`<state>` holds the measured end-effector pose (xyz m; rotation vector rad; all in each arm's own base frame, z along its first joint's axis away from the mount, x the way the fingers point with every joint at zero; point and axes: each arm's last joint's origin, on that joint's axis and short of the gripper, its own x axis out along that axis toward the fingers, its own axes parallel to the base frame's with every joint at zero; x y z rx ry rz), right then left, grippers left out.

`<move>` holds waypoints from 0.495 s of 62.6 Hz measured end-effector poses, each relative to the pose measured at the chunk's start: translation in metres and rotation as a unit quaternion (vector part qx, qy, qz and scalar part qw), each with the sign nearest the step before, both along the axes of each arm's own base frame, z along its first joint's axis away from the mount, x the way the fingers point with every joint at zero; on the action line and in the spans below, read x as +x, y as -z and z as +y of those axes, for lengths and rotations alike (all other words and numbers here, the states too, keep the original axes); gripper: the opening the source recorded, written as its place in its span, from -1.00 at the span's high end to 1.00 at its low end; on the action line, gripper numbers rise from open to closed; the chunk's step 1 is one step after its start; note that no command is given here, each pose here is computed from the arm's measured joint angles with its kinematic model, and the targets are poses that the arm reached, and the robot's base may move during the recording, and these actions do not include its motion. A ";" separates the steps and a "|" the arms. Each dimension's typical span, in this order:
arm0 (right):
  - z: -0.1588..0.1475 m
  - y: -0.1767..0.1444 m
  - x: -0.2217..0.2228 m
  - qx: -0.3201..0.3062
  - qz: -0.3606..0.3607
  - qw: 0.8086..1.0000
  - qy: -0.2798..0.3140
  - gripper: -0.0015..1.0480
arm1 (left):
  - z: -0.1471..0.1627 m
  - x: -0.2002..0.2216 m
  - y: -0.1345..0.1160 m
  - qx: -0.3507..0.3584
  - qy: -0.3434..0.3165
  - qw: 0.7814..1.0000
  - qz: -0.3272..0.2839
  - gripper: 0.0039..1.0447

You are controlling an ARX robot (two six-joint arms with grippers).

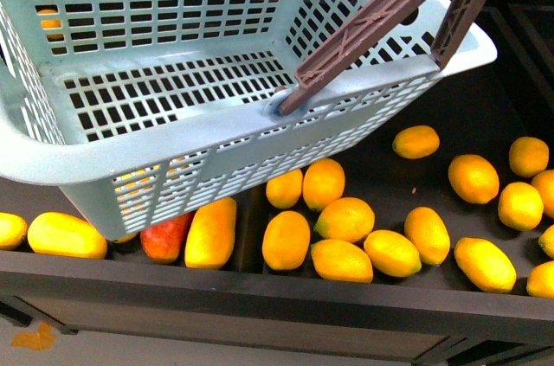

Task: Pick lemon and mango into basket

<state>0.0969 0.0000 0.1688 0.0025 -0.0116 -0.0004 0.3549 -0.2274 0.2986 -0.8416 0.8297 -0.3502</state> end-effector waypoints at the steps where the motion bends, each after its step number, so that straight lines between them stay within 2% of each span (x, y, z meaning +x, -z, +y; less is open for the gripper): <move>1: 0.000 0.000 0.000 0.000 0.000 1.000 0.000 -0.83 | -0.001 0.000 0.000 -0.002 0.002 1.000 0.000 0.75; 31: 0.000 0.000 0.000 0.000 0.000 1.000 0.000 -0.83 | -0.002 -0.001 0.000 -0.005 0.004 1.000 -0.001 0.76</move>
